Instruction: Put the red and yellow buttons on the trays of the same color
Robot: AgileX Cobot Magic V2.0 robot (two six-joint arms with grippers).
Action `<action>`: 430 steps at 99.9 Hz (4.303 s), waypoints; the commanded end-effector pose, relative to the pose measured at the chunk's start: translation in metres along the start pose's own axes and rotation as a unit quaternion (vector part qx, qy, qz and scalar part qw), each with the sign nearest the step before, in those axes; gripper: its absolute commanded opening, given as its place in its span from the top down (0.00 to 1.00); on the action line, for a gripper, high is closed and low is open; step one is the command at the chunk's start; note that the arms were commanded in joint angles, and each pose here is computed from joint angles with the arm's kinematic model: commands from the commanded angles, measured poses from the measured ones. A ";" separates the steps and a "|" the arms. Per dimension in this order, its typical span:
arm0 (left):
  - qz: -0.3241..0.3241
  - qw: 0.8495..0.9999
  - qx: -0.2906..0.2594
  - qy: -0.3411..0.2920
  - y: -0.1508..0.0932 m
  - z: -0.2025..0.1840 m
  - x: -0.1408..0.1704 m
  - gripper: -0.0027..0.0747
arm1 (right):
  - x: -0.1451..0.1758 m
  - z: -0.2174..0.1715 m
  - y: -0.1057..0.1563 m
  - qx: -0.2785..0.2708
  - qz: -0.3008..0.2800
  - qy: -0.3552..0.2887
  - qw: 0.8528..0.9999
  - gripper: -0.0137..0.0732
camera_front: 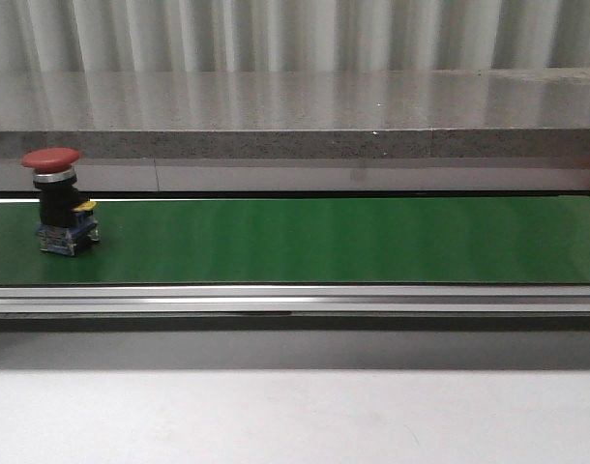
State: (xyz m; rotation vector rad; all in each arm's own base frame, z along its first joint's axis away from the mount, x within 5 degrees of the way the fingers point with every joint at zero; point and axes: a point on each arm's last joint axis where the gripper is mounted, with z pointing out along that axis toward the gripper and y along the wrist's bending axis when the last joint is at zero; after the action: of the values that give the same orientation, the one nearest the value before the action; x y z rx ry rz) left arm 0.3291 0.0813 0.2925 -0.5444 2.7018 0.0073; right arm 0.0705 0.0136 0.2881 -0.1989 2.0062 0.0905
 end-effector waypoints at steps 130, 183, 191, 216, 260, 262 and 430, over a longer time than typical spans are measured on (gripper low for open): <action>0.208 0.953 0.161 -0.147 -0.119 -0.077 0.031 0.99 | -0.013 -0.003 -0.001 0.007 -0.004 -0.042 0.999 0.92; 0.241 0.914 0.211 -0.249 -0.100 -0.135 0.102 0.99 | -0.013 -0.003 -0.001 0.007 -0.004 -0.042 0.999 0.92; 0.239 0.912 0.213 -0.258 -0.088 -0.138 0.119 0.99 | -0.013 -0.003 -0.001 0.007 -0.004 -0.042 0.999 0.92; 0.234 0.902 0.222 -0.285 -0.048 -0.144 0.177 0.99 | -0.013 -0.003 -0.001 0.007 -0.004 -0.042 0.999 0.92; 0.218 0.884 0.253 -0.326 -0.007 -0.134 0.247 0.99 | -0.015 -0.003 -0.002 0.007 -0.004 -0.042 0.999 0.92; 0.218 0.884 0.253 -0.326 -0.007 -0.134 0.248 0.99 | -0.015 -0.003 -0.001 0.006 -0.004 -0.039 0.999 0.92; 0.218 0.885 0.253 -0.326 -0.007 -0.134 0.248 0.99 | -0.128 0.240 0.072 -0.234 -0.200 0.258 0.916 0.22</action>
State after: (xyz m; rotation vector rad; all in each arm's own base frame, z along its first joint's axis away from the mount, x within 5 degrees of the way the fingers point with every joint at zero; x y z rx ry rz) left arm 0.0693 -0.0260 0.3118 0.2245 2.0699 -0.2941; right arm 0.3181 0.1315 0.2773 -1.0726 2.5260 0.2944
